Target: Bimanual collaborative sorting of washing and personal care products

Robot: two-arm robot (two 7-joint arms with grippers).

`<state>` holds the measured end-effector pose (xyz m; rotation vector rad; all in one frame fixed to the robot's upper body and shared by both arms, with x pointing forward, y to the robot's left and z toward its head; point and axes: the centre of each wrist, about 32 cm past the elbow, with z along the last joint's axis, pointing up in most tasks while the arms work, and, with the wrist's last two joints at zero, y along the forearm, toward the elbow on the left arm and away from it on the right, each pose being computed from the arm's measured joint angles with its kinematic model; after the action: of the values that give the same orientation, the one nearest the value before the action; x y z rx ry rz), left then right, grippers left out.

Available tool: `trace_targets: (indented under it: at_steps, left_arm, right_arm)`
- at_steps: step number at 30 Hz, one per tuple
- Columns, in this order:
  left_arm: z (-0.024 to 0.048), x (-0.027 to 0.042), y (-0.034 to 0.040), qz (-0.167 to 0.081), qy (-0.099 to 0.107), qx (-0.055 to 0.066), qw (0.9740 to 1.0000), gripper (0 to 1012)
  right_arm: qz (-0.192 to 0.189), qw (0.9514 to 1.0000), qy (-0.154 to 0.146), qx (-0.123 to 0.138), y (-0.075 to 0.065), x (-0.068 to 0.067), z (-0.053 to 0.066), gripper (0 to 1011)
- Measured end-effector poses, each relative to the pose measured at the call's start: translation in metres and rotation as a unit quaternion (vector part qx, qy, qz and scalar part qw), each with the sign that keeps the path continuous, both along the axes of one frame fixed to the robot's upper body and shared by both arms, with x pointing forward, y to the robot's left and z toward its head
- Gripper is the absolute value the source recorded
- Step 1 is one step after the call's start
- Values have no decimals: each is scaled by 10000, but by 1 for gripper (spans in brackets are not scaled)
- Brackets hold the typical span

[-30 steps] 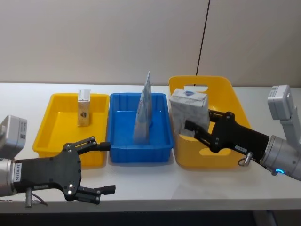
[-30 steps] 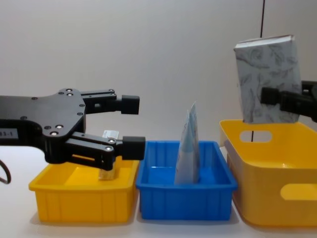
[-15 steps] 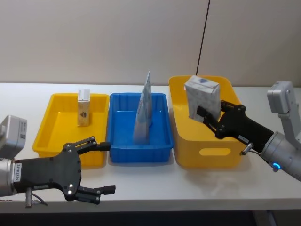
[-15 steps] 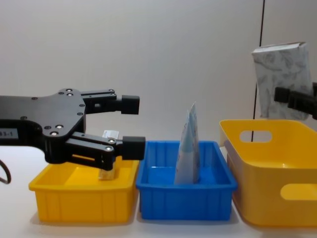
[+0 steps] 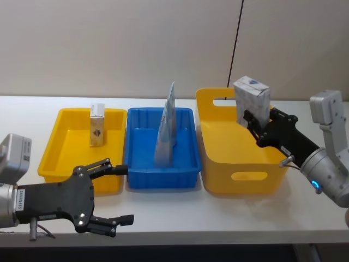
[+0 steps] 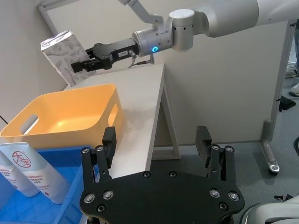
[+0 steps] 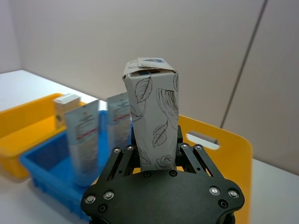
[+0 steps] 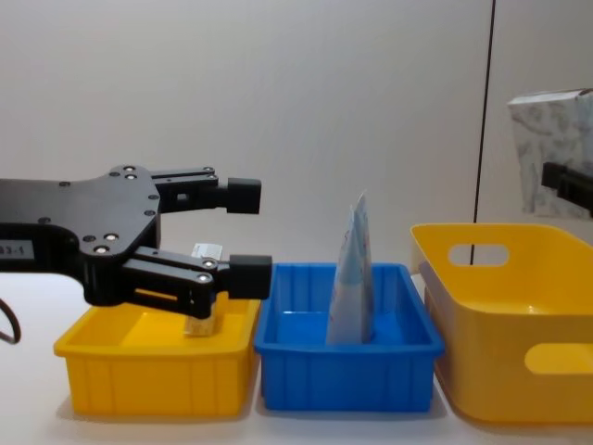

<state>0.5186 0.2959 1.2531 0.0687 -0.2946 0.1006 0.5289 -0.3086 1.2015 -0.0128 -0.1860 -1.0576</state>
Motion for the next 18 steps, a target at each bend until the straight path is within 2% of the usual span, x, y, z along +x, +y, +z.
trace_targets:
  at_steps: [9, 18]
  left_arm:
    - [0, 0, 0, 0, 0, 0, 10000, 1001]
    - [0, 0, 0, 0, 0, 0, 10000, 1001]
  right_arm:
    - [-678, 9976, -114, 4, 57, 94, -66, 338]
    - [-936, 9954, -216, 3, 79, 178, -104, 338]
